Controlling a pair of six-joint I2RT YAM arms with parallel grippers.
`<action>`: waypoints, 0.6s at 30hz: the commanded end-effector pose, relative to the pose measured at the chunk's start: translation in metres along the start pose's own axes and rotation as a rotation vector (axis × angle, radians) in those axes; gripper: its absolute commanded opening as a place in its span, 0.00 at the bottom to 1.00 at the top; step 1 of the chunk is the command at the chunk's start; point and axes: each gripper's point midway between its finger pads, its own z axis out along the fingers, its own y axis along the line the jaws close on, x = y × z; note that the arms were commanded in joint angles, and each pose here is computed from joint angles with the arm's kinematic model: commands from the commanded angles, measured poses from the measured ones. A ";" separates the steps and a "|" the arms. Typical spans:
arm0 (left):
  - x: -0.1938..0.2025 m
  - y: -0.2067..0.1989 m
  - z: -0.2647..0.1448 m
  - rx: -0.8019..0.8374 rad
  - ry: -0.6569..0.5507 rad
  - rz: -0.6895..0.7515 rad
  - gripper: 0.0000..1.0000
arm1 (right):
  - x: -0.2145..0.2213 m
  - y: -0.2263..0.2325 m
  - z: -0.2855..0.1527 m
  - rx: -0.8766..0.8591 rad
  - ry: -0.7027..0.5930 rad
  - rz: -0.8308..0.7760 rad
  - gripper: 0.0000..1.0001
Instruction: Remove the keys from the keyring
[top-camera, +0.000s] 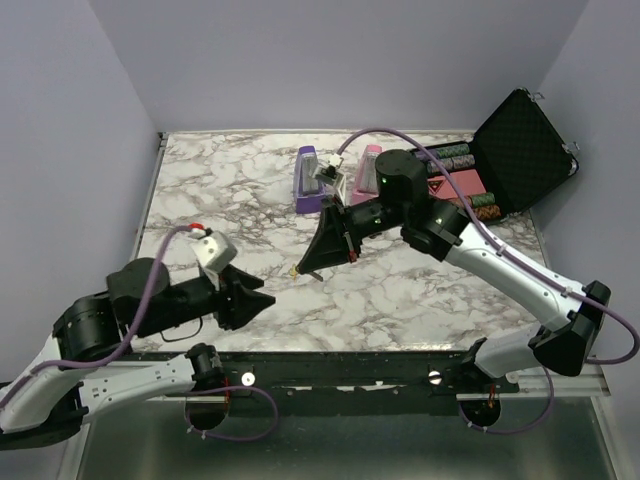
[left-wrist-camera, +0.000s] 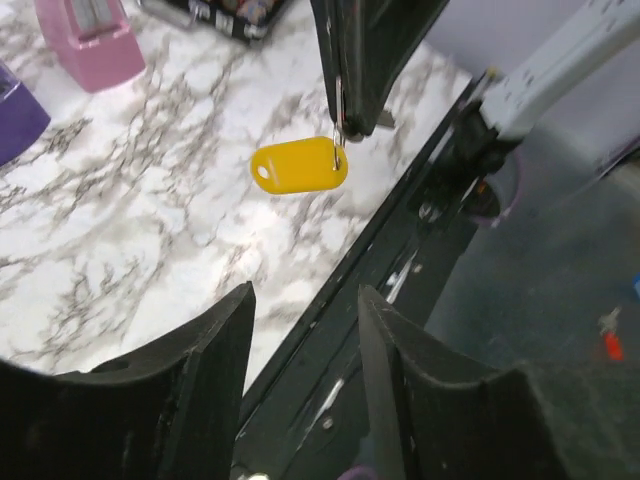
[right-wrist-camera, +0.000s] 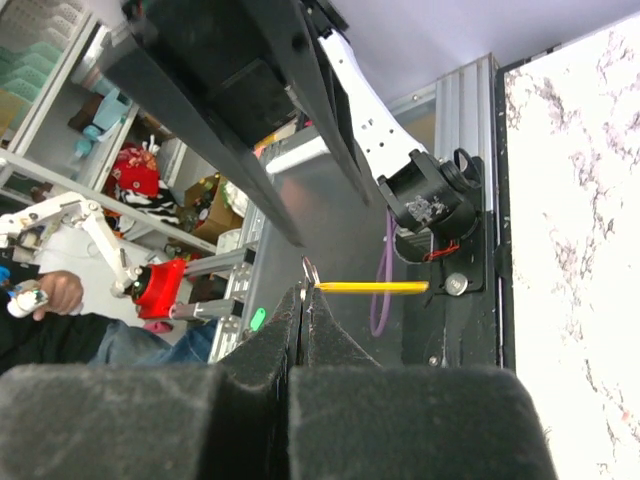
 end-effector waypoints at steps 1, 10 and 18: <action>-0.054 -0.003 -0.022 0.006 -0.297 -0.110 0.59 | -0.023 0.019 -0.005 -0.029 -0.134 -0.068 0.01; -0.094 -0.010 -0.035 0.107 -0.608 -0.305 0.67 | -0.047 0.034 -0.009 -0.082 -0.298 -0.094 0.01; -0.106 -0.017 -0.033 0.188 -0.720 -0.345 0.67 | -0.063 0.047 -0.014 -0.130 -0.393 -0.118 0.01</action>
